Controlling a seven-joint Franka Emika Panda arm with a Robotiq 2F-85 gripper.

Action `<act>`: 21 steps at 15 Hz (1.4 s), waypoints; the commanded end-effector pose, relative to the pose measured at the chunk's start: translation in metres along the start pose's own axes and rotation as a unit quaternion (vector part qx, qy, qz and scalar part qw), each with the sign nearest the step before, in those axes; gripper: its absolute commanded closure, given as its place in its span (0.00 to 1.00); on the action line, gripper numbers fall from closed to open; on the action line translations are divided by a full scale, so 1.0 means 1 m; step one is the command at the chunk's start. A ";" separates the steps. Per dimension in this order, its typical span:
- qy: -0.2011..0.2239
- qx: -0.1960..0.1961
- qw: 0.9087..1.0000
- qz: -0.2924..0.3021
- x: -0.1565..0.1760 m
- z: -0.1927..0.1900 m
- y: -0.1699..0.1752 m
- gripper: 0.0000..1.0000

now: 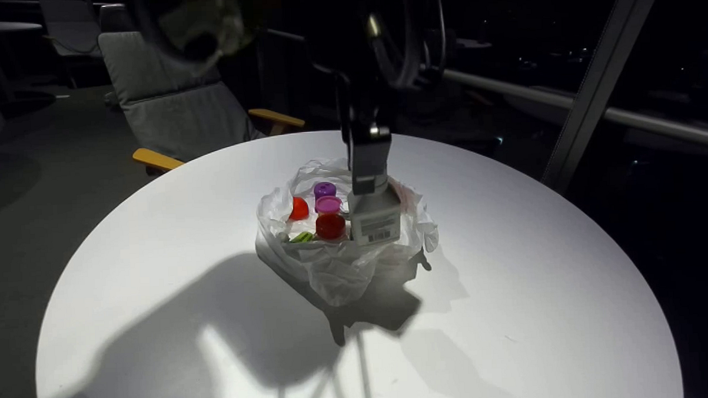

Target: Remove the objects in the plastic and put them on the table

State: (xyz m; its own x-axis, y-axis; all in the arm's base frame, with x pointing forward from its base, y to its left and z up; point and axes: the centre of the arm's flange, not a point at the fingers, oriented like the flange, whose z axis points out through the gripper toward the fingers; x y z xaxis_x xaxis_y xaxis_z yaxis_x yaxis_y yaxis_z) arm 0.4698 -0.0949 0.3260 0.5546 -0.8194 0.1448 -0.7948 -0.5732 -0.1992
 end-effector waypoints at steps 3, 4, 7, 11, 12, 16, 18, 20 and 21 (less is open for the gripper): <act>-0.016 -0.032 0.999 0.010 0.009 0.087 0.012 0.89; -0.013 -0.049 0.999 0.009 0.007 0.095 0.017 0.89; 0.002 -0.080 0.997 0.001 0.005 0.104 0.026 0.87; 0.011 -0.098 0.995 0.002 0.013 0.109 0.033 0.88; 0.009 -0.096 0.995 0.003 0.015 0.110 0.033 0.86; -0.001 -0.074 0.997 0.013 0.014 0.111 0.032 0.25; 0.003 -0.067 0.998 0.020 0.015 0.098 0.030 0.09; 0.015 -0.057 0.998 0.022 0.014 0.073 0.019 0.00; 0.022 -0.052 0.998 0.016 0.012 0.059 0.012 0.00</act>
State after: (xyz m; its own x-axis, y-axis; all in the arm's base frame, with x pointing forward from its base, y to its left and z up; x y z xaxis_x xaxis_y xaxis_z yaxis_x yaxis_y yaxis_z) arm 0.4794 -0.1240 0.2215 0.5251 -0.8389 0.1428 -0.8424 -0.5363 -0.0526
